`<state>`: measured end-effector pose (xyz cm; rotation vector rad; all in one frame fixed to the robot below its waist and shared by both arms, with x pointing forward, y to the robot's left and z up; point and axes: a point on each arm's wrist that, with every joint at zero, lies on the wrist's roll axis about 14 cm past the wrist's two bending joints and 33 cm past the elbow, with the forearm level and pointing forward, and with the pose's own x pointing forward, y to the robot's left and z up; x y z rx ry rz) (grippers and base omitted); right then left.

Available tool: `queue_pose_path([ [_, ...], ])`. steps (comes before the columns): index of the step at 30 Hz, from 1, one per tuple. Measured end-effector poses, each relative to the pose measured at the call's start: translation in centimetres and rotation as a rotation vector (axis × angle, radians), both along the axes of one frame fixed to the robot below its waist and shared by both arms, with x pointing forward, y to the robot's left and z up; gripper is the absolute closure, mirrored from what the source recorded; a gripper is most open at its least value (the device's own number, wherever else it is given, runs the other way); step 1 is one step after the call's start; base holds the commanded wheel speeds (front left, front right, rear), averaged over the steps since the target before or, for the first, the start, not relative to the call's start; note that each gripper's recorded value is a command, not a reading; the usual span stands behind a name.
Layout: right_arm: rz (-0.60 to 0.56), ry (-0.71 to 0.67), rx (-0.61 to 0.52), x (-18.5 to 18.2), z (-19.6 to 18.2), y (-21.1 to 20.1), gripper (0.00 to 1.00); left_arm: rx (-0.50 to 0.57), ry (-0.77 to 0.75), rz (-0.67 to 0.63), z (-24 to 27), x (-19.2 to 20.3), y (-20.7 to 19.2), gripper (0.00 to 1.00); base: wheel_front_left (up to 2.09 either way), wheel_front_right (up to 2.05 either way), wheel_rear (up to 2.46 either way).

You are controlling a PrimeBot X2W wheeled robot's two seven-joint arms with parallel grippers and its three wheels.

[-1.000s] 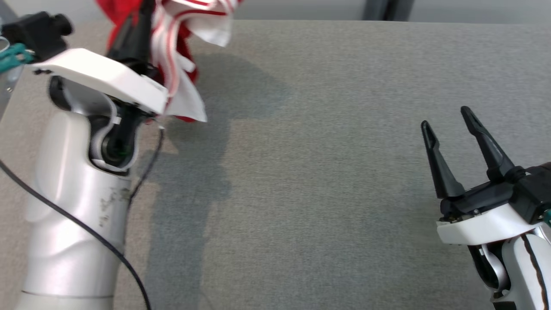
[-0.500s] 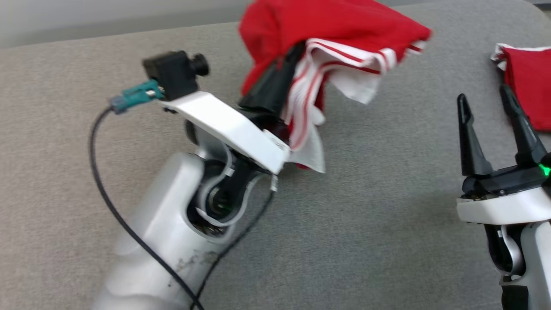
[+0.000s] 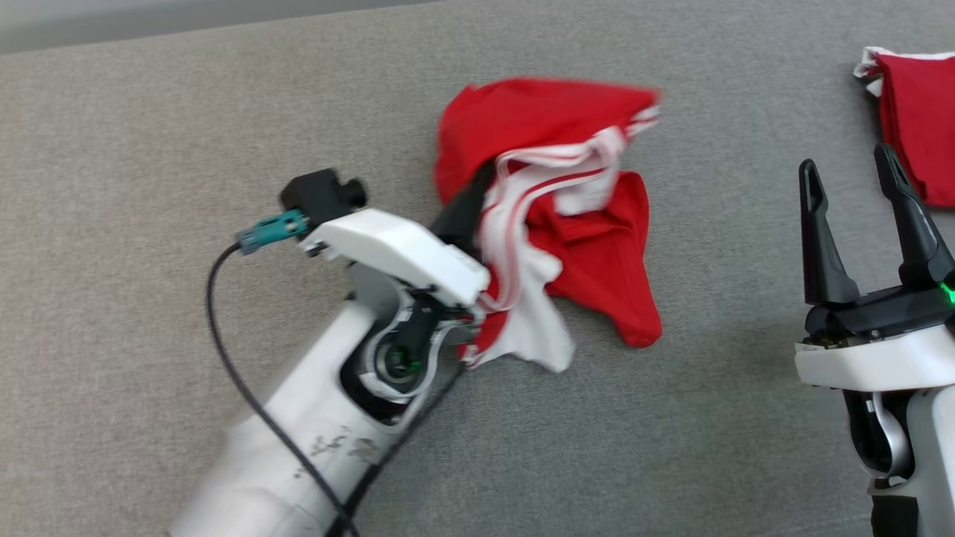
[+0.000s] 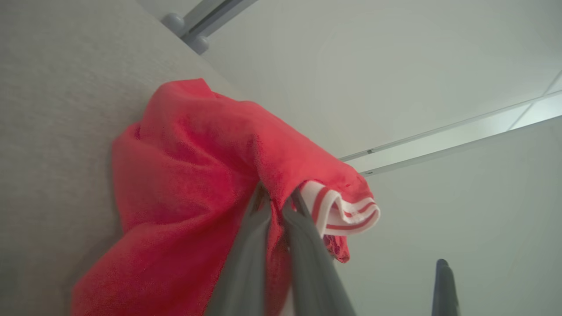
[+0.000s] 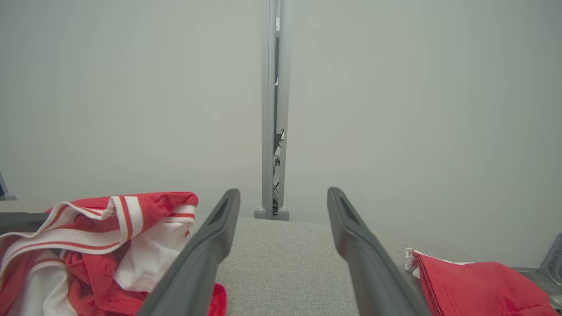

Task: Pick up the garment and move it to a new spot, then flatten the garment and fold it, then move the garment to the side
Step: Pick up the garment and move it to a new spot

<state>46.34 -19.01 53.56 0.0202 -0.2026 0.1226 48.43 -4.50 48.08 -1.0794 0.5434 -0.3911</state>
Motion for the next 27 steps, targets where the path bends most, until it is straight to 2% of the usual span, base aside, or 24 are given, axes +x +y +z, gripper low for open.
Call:
queue_pose_path([
  [4, 0.036, 0.003, -0.003, 0.3, -0.2, 1.2, 0.0, 0.101, 0.078, 0.09, -4.2, 0.4, 4.5, 1.0, 0.0, 0.0, 0.0],
  [7, 0.058, 0.004, -0.002, 0.5, -0.2, 2.0, 0.0, 0.132, 0.144, 0.115, -6.3, -0.3, 6.6, 1.0, 0.0, 0.0, 0.0],
  [8, 0.068, 0.004, -0.003, 0.5, -0.3, 2.3, 0.0, 0.143, 0.159, 0.118, -6.8, -0.5, 7.2, 0.84, 0.0, 0.0, 0.0],
  [10, 0.086, 0.006, -0.002, 0.4, -0.3, 2.9, 0.0, 0.162, 0.186, 0.118, -7.6, -1.0, 8.3, 0.43, 0.0, 0.0, 0.0],
  [11, 0.095, 0.007, -0.001, 0.4, -0.3, 3.2, 0.0, 0.174, 0.192, 0.124, -7.9, -1.2, 9.0, 0.0, 0.0, 0.0, 0.0],
  [14, 0.115, -0.001, 0.001, 0.3, 0.1, 4.0, 0.0, 0.201, 0.18, 0.237, -7.9, -0.7, 12.1, 0.0, 0.0, 0.0, 0.0],
  [18, 0.138, -0.011, 0.001, 0.1, 0.6, 4.8, 0.0, 0.226, 0.087, 0.344, -6.3, 0.3, 15.0, 0.0, 0.0, 0.0, 0.0],
  [24, 0.161, -0.01, -0.001, -0.6, 0.8, 5.6, 0.0, 0.305, -0.061, 0.412, -3.8, 0.8, 18.0, 0.0, 0.0, 0.0, 0.0],
  [27, 0.174, -0.014, -0.005, -1.0, 1.0, 6.0, 0.0, 0.396, -0.199, 0.394, -1.3, 1.1, 19.1, 0.0, 0.0, 0.0, 0.0],
])
